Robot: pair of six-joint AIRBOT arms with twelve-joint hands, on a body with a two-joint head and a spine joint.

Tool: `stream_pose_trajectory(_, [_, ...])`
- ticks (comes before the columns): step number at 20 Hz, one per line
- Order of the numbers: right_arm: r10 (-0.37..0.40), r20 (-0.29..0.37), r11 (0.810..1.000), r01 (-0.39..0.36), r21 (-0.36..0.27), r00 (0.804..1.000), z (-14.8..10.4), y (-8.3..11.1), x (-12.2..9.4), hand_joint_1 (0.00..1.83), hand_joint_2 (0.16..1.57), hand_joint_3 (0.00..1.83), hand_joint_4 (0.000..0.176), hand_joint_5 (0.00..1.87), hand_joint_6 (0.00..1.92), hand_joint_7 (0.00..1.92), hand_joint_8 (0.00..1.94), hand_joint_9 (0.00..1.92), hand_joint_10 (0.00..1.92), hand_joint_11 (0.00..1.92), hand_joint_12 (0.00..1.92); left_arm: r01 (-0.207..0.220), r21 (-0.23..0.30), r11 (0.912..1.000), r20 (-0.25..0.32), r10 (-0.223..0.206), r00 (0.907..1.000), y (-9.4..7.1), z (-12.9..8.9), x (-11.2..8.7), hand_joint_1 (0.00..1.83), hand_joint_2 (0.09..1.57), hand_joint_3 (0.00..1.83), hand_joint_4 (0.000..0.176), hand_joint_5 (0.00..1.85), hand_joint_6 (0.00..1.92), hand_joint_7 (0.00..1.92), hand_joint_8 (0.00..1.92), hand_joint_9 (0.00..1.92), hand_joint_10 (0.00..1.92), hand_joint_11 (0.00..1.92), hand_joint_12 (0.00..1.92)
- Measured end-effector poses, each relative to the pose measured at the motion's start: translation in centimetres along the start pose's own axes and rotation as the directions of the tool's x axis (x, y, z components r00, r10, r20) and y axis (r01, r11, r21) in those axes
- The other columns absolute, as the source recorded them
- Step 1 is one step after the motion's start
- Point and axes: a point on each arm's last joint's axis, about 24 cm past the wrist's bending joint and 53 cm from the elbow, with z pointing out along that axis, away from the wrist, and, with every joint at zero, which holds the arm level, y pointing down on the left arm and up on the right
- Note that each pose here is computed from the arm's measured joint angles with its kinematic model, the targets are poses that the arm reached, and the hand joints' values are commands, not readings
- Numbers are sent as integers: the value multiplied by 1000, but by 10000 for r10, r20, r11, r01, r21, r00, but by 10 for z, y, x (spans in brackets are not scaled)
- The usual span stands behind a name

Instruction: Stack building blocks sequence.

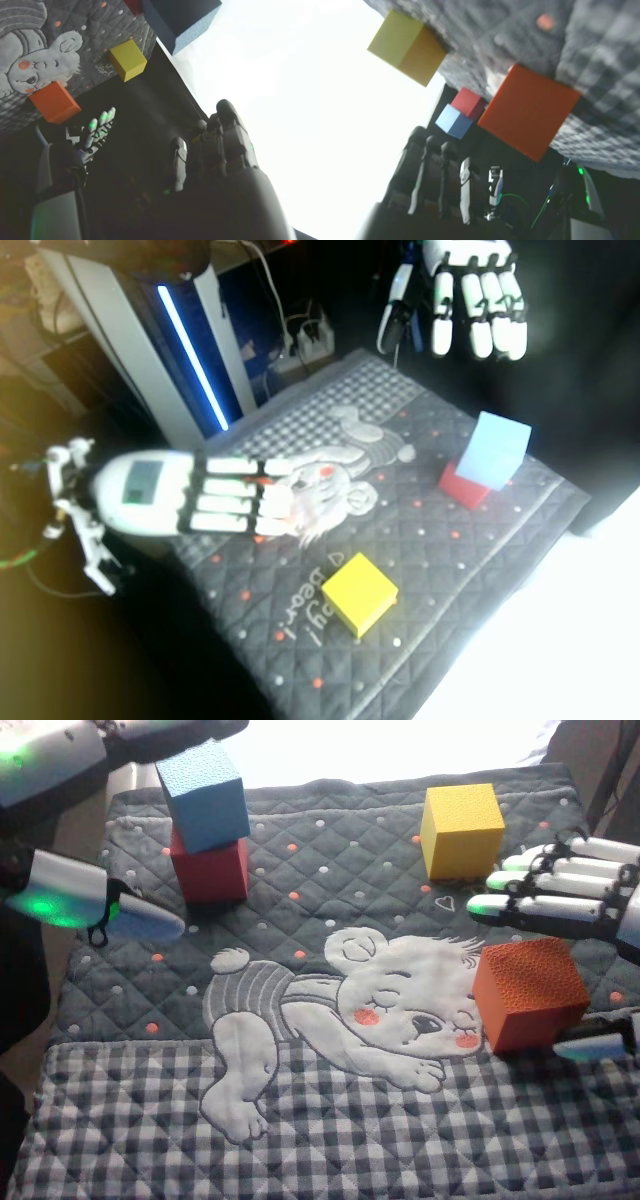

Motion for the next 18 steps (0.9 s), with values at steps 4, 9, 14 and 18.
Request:
stream_pose_trajectory(4, [67,140,9999,-66,-114,9999,7,2,-1,840,907,0,63,385,6,462,9,516,56,86,1320,196,-60,9998,-57,-197,9998,1,-1,4,793,850,0,133,140,10,108,5,74,4,0,668])
stream_pose_trajectory(9, [101,-12,9999,-100,30,9999,13,-4,6,892,945,1,49,470,4,565,14,666,86,301,1274,293,10,9996,-131,-293,9995,-2,0,9,788,884,5,121,87,1,125,1,110,4,0,543])
stream_pose_trajectory(14, [227,22,9997,-227,-49,9997,15,-3,7,1266,1103,1,0,1031,658,1025,1154,971,1206,795,1708,318,-46,9995,-192,-319,9993,0,0,11,770,896,2,124,84,1,122,1,115,2,0,597])
stream_pose_trajectory(18, [302,72,9995,-302,-21,9995,15,-3,6,1266,1118,0,0,1026,640,990,1251,977,1381,900,1713,403,-75,9992,-183,-404,9990,1,-1,12,766,900,0,116,92,1,110,2,91,3,0,504])
